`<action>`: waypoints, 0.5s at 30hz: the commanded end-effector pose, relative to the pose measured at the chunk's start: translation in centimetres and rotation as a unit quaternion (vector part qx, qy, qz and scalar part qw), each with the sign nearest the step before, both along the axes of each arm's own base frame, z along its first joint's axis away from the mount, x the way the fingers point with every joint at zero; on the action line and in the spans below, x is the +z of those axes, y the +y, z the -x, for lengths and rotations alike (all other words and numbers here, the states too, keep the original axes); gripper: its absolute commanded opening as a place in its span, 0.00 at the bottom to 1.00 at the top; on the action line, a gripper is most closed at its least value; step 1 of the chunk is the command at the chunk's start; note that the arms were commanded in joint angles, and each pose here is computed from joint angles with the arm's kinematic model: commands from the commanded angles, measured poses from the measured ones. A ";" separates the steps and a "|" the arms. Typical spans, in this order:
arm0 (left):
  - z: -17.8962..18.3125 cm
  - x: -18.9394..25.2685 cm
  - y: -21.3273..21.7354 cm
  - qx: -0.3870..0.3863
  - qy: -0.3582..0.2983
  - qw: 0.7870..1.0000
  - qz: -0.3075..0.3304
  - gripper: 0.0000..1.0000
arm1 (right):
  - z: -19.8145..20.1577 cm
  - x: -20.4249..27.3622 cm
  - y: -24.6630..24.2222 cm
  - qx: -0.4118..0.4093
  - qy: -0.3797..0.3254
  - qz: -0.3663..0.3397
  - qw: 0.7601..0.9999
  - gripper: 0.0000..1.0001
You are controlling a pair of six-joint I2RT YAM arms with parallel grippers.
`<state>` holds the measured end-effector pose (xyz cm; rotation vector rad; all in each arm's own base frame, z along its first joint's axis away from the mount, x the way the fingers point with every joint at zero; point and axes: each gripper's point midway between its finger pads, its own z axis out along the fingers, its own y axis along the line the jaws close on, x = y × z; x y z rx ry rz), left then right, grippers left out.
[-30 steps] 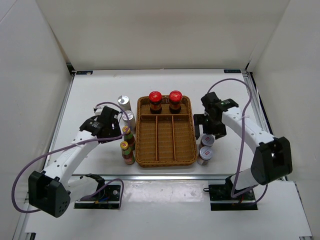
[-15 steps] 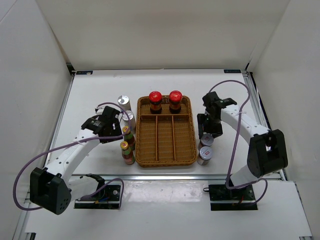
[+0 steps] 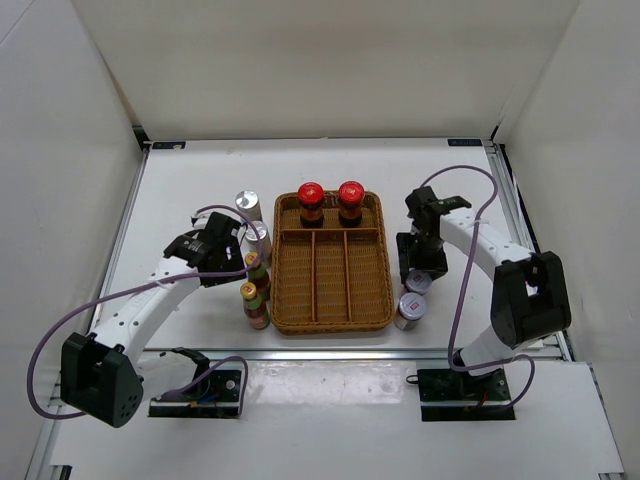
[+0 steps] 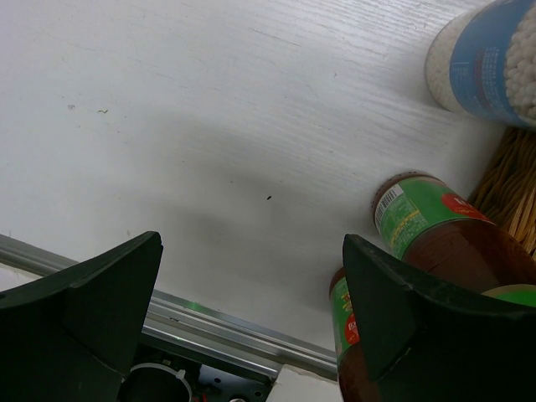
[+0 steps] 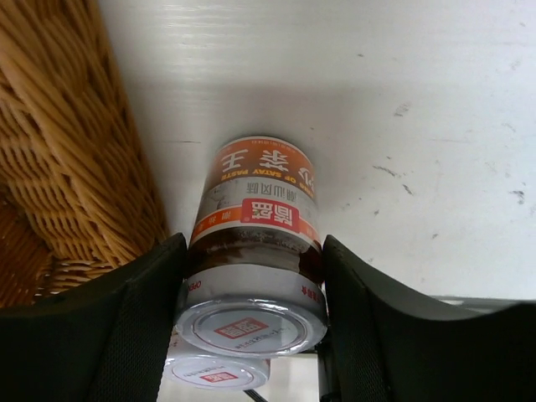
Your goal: Organize the condiment bottles
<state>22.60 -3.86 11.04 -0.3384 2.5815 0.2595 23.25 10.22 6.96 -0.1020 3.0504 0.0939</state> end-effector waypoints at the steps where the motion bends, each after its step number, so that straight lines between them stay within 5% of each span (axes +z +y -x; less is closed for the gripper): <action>1: -0.3 0.6 -0.1 0.000 -0.009 1.000 0.006 1.00 | -0.1 2.0 -0.8 -0.006 -0.009 0.017 1.000 0.25; 6: -0.3 0.4 -0.1 0.000 -0.004 1.000 0.005 1.00 | -3.3 8.4 -1.2 -0.028 -0.085 0.032 0.995 0.03; 15: -0.3 0.4 -0.1 0.000 -0.004 1.000 0.005 1.00 | -7.4 14.0 4.1 0.030 -0.140 -0.046 0.989 0.00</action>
